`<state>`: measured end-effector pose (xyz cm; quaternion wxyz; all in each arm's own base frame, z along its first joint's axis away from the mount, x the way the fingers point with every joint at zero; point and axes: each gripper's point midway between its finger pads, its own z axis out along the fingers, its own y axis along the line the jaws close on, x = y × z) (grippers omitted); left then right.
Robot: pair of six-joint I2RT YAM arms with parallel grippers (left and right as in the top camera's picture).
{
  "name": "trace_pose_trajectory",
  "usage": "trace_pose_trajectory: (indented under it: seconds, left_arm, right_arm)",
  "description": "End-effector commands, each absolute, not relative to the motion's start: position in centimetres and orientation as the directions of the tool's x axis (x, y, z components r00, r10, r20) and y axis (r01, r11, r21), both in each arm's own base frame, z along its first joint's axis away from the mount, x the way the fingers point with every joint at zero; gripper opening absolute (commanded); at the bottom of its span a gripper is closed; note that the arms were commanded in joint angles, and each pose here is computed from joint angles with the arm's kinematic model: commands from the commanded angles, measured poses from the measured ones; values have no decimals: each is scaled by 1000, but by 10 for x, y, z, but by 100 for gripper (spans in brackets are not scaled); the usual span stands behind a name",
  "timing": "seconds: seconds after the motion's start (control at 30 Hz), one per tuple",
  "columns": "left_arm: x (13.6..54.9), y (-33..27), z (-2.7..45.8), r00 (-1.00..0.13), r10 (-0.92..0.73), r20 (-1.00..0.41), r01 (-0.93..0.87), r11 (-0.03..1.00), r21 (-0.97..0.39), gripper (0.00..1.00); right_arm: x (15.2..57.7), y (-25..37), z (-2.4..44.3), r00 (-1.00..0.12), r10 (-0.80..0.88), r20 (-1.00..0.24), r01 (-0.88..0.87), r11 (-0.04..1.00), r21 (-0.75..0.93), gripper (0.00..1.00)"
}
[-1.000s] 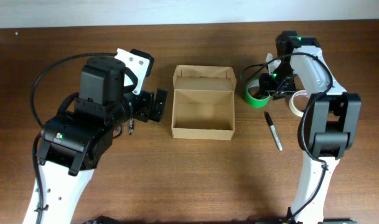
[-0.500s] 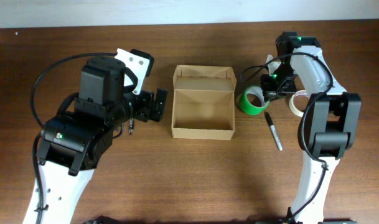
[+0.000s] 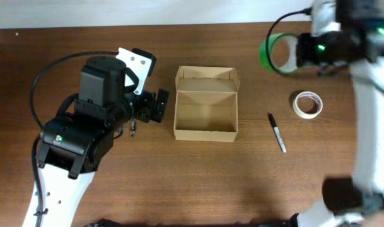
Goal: Pack container
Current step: 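Carry the green tape into the box and release it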
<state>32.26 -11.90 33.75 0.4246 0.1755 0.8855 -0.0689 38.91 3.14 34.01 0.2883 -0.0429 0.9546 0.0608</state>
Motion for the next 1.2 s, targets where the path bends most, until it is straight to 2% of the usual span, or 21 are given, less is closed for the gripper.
trace_pose_trajectory:
  seconds: [0.0,0.17,0.33,0.8,0.97,1.17]
  left_arm:
    - [325,-113,363,-520,260,-814,347,935,76,99]
    - [324,-106,393,-470,240,-849,316,944,93,99]
    - [313,-79,437,-419,214,-882,211,968,135,99]
    - [219,-9,529,-275,136,-952,2,990,141,99]
    - [190,1,537,-240,127,-962,-14,991,134,99]
    - [178,5,532,-250,130,-959,-14,990,138,99]
  right_arm:
    - [366,63,341,-838,-147,-526,-199,979,45,4]
    - [332,132,321,-834,-347,-428,-376,926,-17,4]
    - [322,183,295,-805,-467,-365,-484,873,-50,4]
    - [335,216,230,-817,-540,-203,-542,839,-53,4]
    - [345,223,197,-813,-560,-159,-560,827,-55,4]
    - [359,221,150,-828,-549,-113,-546,836,-54,4]
